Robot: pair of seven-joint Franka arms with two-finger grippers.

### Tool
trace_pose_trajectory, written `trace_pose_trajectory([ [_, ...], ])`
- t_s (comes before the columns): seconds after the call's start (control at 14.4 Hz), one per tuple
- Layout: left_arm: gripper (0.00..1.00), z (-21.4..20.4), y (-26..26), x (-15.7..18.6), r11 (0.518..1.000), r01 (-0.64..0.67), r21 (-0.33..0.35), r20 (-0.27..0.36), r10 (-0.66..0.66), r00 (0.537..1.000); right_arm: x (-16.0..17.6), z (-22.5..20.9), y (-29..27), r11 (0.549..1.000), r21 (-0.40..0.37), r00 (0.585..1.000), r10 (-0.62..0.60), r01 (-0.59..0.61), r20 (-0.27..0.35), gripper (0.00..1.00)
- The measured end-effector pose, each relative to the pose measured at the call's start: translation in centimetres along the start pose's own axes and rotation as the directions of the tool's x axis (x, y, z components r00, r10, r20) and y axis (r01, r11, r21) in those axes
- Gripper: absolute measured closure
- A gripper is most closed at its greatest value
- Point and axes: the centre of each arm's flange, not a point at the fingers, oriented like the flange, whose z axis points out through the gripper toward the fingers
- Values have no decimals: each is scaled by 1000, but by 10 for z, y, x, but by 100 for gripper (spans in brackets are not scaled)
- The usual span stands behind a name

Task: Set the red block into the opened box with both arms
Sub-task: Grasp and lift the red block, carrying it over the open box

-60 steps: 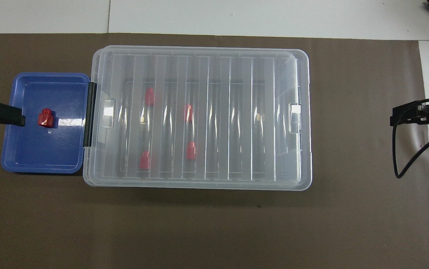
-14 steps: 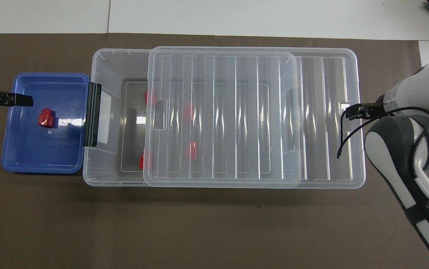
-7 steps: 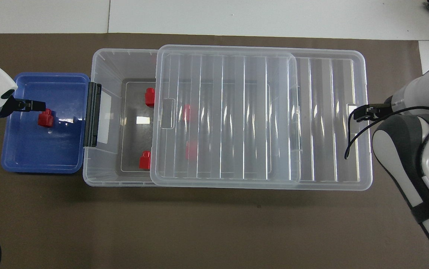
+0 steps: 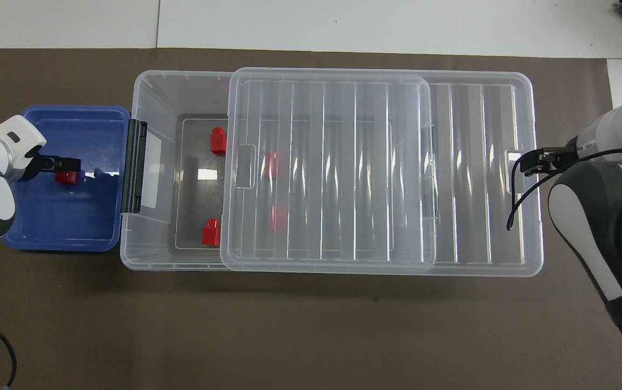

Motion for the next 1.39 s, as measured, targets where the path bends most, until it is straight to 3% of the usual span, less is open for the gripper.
trace_pose_trajectory([
  [0.35,0,19,5,-13,1000,-2,4,-21,2,1000,-12,-45,8,999,35,1000,27,-27,0,0],
  [0.42,7,19,6,-13,1000,-4,3,-21,4,1000,-17,-62,11,998,45,999,35,-35,0,0],
  [0.69,60,18,8,-12,1000,-8,2,-25,8,1000,-34,-121,20,995,86,998,57,-56,-12,0],
  [0.76,66,18,8,-11,1000,-8,2,-25,9,1000,-37,-132,22,994,96,998,60,-59,-4,0],
  [1.11,66,-8,6,10,1000,5,-13,26,-5,1000,-49,-154,24,990,123,997,59,-66,54,0],
  [1.39,66,-105,24,57,999,21,-35,102,-17,995,-48,-153,30,988,134,996,71,-79,61,0],
])
